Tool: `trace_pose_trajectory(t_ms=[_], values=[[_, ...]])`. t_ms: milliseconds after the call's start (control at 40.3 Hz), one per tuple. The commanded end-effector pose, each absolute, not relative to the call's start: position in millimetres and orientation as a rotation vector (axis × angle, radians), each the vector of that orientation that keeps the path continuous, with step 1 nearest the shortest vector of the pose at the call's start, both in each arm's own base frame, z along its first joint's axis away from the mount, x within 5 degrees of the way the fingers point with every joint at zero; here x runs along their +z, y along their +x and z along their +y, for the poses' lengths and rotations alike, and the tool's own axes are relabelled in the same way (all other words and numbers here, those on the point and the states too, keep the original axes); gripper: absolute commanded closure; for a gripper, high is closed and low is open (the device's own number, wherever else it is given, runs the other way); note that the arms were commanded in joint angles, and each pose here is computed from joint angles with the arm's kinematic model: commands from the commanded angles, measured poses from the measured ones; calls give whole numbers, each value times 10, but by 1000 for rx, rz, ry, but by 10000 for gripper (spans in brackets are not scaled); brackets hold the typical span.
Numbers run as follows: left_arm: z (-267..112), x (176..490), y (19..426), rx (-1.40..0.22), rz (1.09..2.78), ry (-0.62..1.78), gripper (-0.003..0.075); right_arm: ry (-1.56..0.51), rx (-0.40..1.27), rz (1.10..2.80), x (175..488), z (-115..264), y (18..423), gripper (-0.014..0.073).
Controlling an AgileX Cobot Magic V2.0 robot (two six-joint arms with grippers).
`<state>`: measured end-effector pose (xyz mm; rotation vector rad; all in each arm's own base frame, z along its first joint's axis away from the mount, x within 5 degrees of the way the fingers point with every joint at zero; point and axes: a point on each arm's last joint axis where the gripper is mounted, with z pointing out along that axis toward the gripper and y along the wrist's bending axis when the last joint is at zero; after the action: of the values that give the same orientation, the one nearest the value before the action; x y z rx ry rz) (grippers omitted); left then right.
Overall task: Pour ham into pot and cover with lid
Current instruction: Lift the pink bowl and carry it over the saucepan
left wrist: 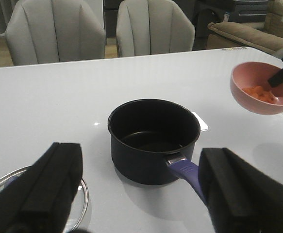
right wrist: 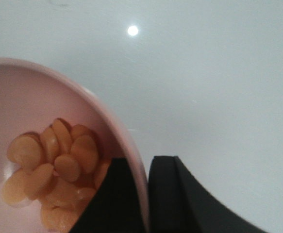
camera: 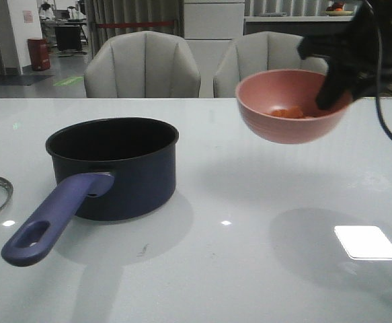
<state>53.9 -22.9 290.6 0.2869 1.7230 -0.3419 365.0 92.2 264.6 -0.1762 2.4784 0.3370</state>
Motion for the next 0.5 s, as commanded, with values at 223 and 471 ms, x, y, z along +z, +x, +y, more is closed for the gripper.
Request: trace_pose_trajectory(t_ms=[223,471], values=[[-232,3065,537,-365,1624,271,191,-455,483,2197,3418,1817,3458,462],[-232,3065,537,-365,1624,271,191,-539,528,2129,3382,2286,3566,462]])
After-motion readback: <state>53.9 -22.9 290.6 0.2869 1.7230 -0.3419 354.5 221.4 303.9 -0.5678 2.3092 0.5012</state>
